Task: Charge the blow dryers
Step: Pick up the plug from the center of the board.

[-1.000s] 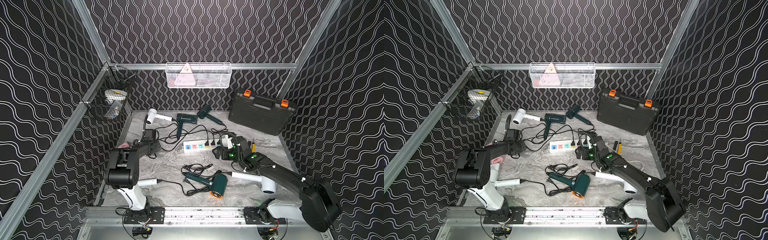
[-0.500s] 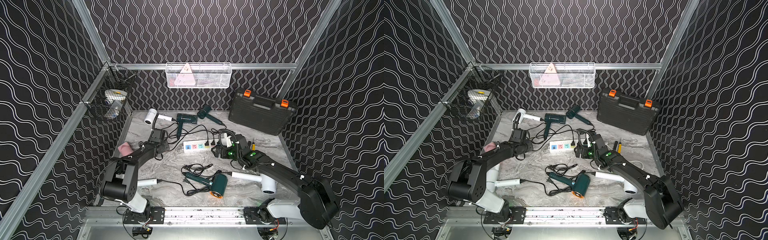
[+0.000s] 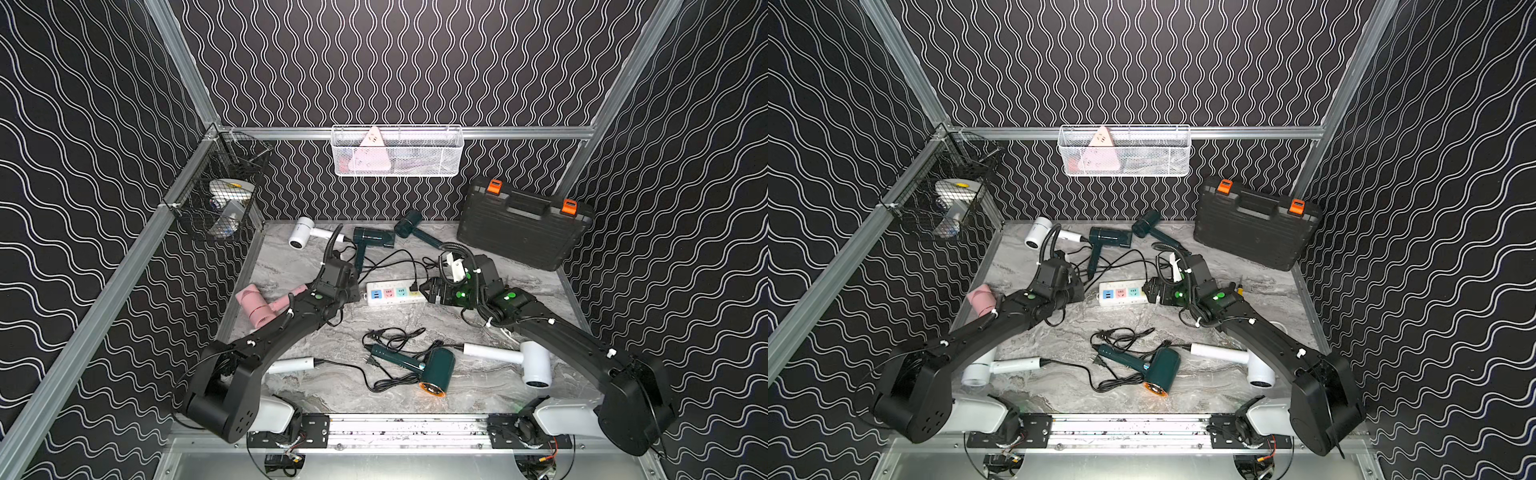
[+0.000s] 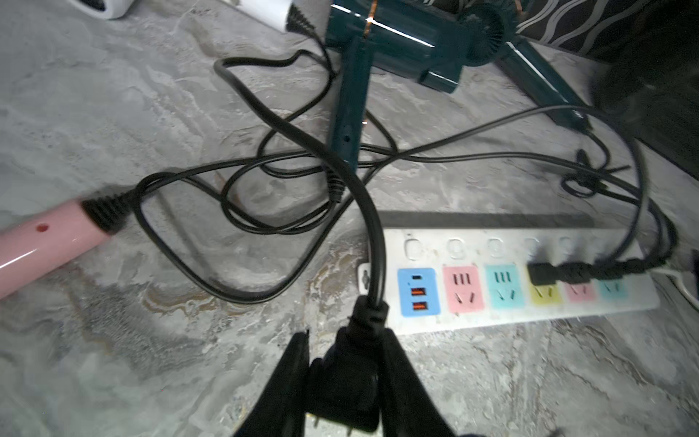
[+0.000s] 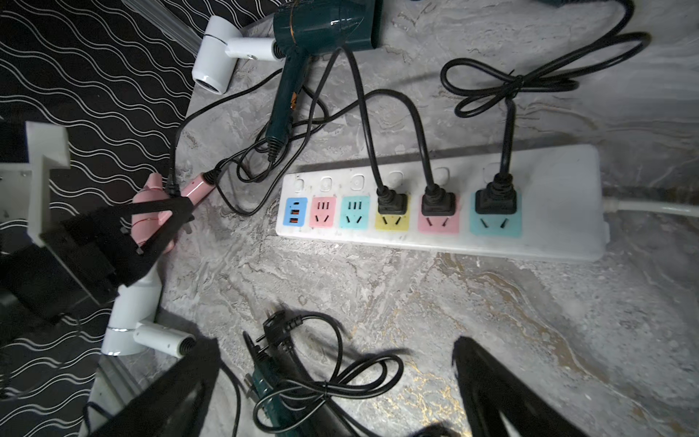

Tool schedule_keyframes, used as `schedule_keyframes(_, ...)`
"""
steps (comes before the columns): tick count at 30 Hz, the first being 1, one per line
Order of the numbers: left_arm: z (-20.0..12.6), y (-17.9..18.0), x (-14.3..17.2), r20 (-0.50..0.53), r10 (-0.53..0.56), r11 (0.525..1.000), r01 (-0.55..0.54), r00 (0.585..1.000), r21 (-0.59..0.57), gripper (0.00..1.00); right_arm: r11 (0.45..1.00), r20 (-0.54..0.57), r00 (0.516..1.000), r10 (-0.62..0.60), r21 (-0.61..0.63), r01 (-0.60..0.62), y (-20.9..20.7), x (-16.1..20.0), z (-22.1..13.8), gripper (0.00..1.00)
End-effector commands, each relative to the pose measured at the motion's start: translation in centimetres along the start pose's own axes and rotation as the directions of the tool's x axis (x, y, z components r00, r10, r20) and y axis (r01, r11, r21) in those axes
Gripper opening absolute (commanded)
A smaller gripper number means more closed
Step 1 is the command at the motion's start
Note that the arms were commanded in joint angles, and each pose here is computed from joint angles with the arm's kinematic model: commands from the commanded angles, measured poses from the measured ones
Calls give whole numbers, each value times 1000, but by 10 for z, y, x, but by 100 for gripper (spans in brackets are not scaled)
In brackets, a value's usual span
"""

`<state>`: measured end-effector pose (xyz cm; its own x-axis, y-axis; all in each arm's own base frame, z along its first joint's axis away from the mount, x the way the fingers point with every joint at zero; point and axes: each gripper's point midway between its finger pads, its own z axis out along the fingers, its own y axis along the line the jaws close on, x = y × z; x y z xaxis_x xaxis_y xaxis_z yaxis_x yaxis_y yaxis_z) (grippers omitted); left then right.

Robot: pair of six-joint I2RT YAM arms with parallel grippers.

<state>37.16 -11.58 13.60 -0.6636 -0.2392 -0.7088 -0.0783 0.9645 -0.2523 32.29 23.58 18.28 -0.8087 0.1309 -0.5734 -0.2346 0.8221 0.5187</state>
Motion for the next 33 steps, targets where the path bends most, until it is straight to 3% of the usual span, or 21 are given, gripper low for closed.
schedule_keyframes(1, -14, -29, -14, 117, 47, 991, -61, 992, 121, 29, 998, -85, 996, 32, -44, -36, 13, 6, -3, 97)
schedule_keyframes(11, -65, -111, 10, 268, 199, 903, -283, 943, 323, 28, 989, -178, 981, 82, -111, -103, 45, -18, -15, 84)
schedule_keyframes(22, -58, -123, 47, 359, 308, 869, -414, 881, 271, 24, 971, -368, 923, 114, -153, -181, 55, -4, 17, 63)
schedule_keyframes(33, -47, -131, 59, 356, 371, 858, -463, 858, 222, 25, 971, -432, 897, 89, -165, -175, 67, 19, 40, 52)
